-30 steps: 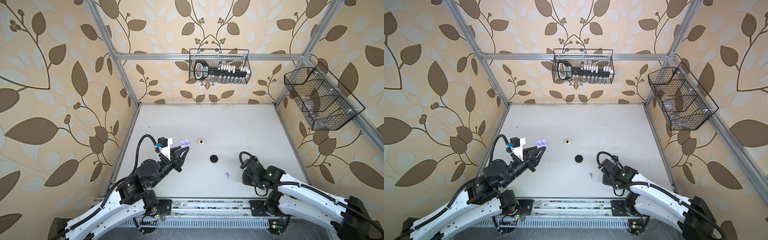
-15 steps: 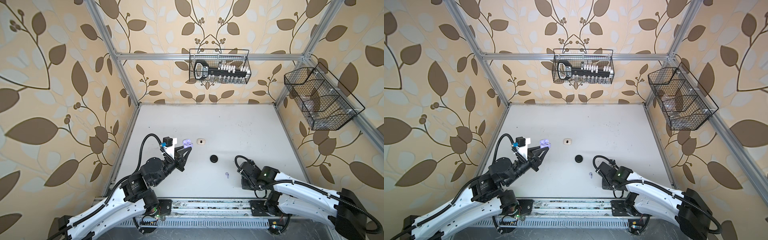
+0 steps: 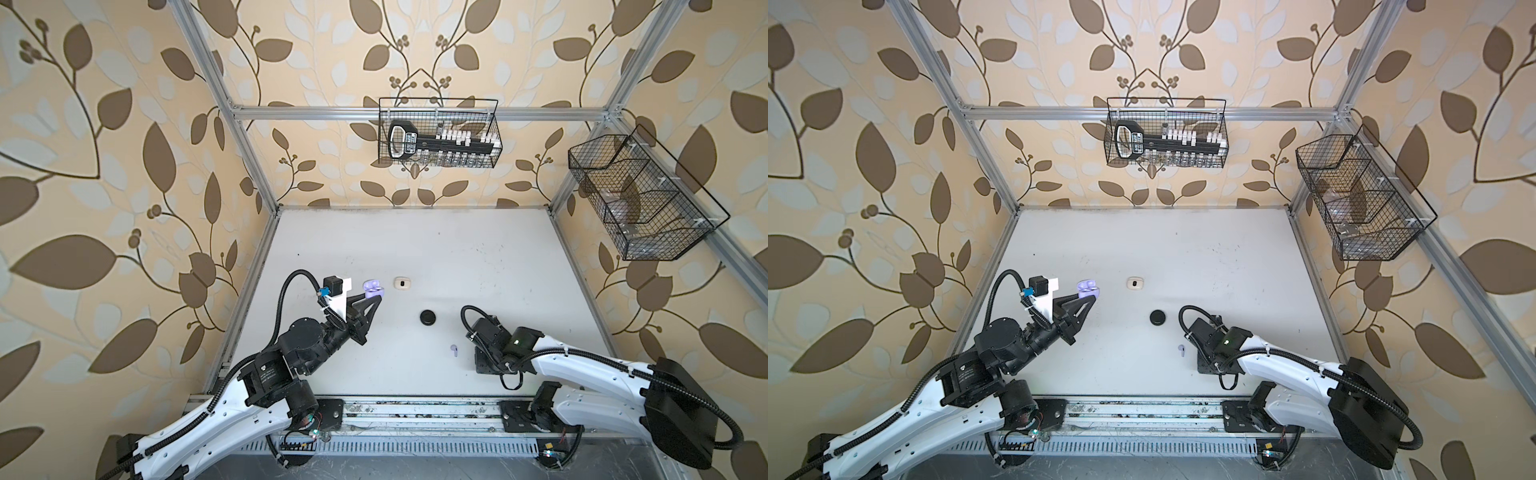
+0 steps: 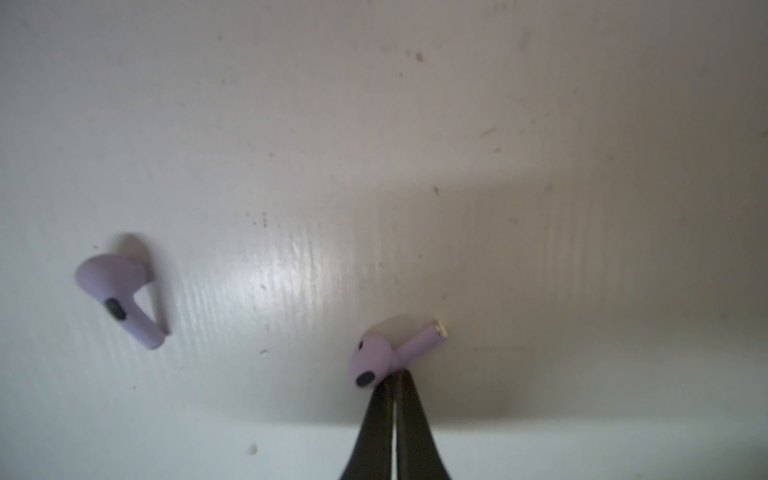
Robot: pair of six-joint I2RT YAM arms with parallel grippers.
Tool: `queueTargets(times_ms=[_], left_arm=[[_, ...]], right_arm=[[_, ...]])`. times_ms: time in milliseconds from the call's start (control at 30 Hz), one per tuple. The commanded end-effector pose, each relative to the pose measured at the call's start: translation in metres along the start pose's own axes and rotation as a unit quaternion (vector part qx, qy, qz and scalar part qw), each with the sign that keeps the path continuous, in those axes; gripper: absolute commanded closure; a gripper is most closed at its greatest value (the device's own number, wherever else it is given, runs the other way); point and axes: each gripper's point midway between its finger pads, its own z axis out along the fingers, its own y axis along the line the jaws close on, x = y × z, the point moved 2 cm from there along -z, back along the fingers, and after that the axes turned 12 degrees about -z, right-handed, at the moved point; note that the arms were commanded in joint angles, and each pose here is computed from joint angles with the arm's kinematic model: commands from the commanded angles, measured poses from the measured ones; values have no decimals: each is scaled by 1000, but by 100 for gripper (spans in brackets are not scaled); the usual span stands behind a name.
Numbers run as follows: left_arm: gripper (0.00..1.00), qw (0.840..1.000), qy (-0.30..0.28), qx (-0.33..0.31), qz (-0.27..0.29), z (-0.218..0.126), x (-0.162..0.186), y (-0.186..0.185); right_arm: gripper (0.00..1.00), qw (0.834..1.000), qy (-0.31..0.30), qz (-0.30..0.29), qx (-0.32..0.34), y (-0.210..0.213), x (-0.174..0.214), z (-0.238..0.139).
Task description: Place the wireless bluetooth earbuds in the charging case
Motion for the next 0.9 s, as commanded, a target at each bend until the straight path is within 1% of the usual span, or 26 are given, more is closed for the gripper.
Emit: queueTargets(times_ms=[0,67,233,333,533,567,633,700,733,767,800,833,867], left_arm=[[100,1000,-22,14,1,-4,-8,-5],[100,1000,-22,16,1,-4,-9,-6],[100,1000,-18,26,0,-4,-7,-8],[100,999,-18,28,0,-5,-6,-8],[100,999,-22,33,-2,-9,-6,-8],[100,999,-23,34,-3,-9,-7,-8],[100,999,-24,33,-3,-10,-7,-8],[100,999,-24,34,-3,-10,-7,-7],[100,999,-25,35,-3,-10,-7,-8],[100,999,-25,36,-4,-10,-7,-8],[100,999,-23,39,-5,-10,-7,-9],[100,999,-21,42,-5,-10,-7,-10],[100,999,-20,44,-5,-10,-6,-11]], right_arm=[[89,1000,-22,1,-4,4,-14,3],[81,999,-34,3,-2,5,-21,1],[69,998,-61,10,9,1,-39,-3],[67,997,-69,12,30,-8,-50,-4],[67,995,-88,22,40,-19,-66,-8],[63,995,-87,20,43,-20,-66,-8],[51,996,-85,16,38,-19,-64,-8],[46,996,-88,6,18,-13,-60,-6],[46,996,-88,6,17,-13,-58,-4],[50,996,-85,7,20,-14,-56,-3],[61,996,-78,10,31,-19,-53,-1],[68,996,-71,15,45,-25,-51,1],[69,996,-65,19,52,-29,-49,2]])
